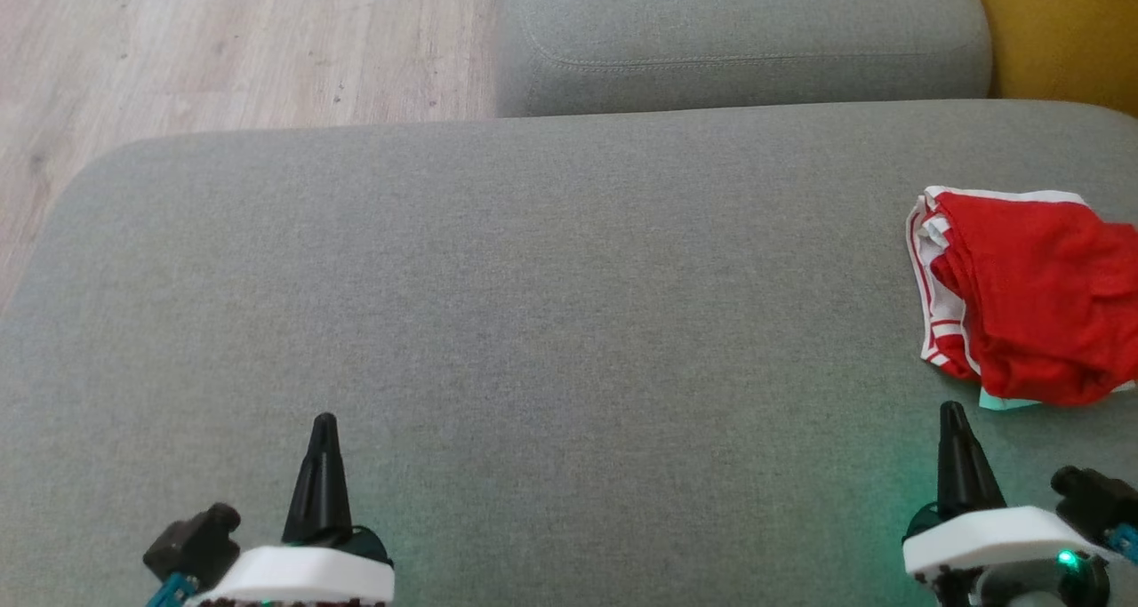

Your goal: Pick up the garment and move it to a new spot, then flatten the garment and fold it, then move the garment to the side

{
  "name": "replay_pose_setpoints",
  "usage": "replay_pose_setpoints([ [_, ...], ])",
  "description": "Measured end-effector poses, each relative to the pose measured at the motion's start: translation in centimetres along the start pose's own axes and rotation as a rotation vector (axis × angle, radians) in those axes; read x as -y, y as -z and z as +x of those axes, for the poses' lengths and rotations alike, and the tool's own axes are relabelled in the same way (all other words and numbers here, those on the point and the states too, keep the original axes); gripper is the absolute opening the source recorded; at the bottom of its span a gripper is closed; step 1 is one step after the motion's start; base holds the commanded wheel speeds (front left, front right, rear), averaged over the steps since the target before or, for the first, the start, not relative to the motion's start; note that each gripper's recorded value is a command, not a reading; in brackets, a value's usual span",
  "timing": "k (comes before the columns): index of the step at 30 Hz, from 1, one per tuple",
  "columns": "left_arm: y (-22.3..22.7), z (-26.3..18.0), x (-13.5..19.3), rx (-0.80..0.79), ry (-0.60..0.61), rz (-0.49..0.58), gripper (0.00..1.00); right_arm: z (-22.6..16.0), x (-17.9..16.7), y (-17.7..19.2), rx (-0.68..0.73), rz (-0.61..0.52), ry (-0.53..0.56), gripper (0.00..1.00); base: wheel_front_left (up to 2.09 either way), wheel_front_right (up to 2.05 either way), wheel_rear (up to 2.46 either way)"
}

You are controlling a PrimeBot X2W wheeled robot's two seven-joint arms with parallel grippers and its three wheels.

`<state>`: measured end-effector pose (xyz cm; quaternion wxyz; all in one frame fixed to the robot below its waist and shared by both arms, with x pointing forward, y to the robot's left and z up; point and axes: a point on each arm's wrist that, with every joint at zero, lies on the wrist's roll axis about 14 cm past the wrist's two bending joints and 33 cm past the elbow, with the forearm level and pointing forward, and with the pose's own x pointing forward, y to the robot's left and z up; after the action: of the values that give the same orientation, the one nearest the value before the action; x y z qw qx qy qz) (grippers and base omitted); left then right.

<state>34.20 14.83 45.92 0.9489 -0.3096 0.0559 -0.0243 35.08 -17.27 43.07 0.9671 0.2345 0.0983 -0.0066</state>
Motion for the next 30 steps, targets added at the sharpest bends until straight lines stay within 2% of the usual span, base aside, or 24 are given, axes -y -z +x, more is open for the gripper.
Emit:
replay_pose_setpoints([
  [30, -1.0, 0.8, -1.3, 0.007, -0.056, -0.293, 0.0, 0.5, 0.8, -1.7, 0.028, 0.344, 0.04, 0.0, 0.0, 0.0, 0.0],
])
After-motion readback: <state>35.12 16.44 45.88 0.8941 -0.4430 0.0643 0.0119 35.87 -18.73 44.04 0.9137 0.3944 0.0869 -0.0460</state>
